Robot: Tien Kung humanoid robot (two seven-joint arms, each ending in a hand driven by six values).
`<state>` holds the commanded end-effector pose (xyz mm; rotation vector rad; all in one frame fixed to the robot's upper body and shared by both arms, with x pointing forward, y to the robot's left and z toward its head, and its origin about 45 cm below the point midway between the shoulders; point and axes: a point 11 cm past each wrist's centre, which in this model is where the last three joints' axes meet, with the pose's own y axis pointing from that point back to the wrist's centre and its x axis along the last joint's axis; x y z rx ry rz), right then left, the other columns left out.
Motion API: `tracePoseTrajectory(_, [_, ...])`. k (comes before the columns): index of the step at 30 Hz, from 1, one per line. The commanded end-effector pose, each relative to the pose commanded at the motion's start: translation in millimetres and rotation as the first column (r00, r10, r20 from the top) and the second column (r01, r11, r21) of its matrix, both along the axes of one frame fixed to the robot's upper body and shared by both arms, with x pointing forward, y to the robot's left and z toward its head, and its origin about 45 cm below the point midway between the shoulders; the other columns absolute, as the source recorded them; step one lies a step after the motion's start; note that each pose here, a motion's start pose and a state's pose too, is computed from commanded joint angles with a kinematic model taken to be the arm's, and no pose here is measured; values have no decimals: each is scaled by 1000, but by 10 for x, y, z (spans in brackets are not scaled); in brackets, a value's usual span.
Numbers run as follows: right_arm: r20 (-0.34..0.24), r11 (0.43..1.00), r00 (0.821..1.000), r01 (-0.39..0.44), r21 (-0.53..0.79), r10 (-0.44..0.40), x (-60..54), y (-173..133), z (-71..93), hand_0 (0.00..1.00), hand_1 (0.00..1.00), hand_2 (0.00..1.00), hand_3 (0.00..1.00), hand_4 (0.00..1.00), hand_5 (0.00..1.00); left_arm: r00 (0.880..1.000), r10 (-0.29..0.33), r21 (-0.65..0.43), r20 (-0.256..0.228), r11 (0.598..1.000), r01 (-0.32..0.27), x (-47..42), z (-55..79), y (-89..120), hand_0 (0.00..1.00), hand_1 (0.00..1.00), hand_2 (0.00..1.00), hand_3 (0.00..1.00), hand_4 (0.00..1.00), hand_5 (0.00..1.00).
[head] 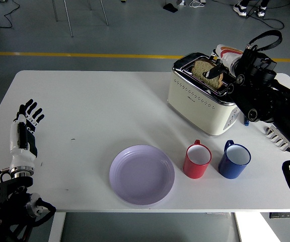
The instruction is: Push plate across desktop,pick up the break from the machine,place the break in the plate
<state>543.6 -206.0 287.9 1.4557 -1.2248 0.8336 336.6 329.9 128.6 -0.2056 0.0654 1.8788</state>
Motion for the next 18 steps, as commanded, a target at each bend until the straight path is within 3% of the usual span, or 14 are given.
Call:
tracePoseTrajectory(11, [29,1000,999,-15,-10,15,2,17,8,203,326,398,444,677,200,1000,0,1,-4,1000,0,-12,-19,-2,760,802,866,837,589,998])
tracePoseTrajectory(12, [31,1000,999,-16,-12,16,3,19,9,199,335,401,450,546,95,1000,0,1,-4,1000,0,-11,-17,-2,760,803,866,837,585,998])
tracePoseTrajectory(17, [43,1000,999,-23,-18,24,7,38,36,199,335,401,450,546,95,1000,1,1,-1,1000,-1,-5,-9,-3,760,803,866,837,585,998])
tracePoseTrajectory(18, [44,1000,999,-23,-18,24,7,40,38,205,325,387,442,504,79,1000,1,1,-1,1000,-1,-5,-8,-3,759,803,866,836,583,998])
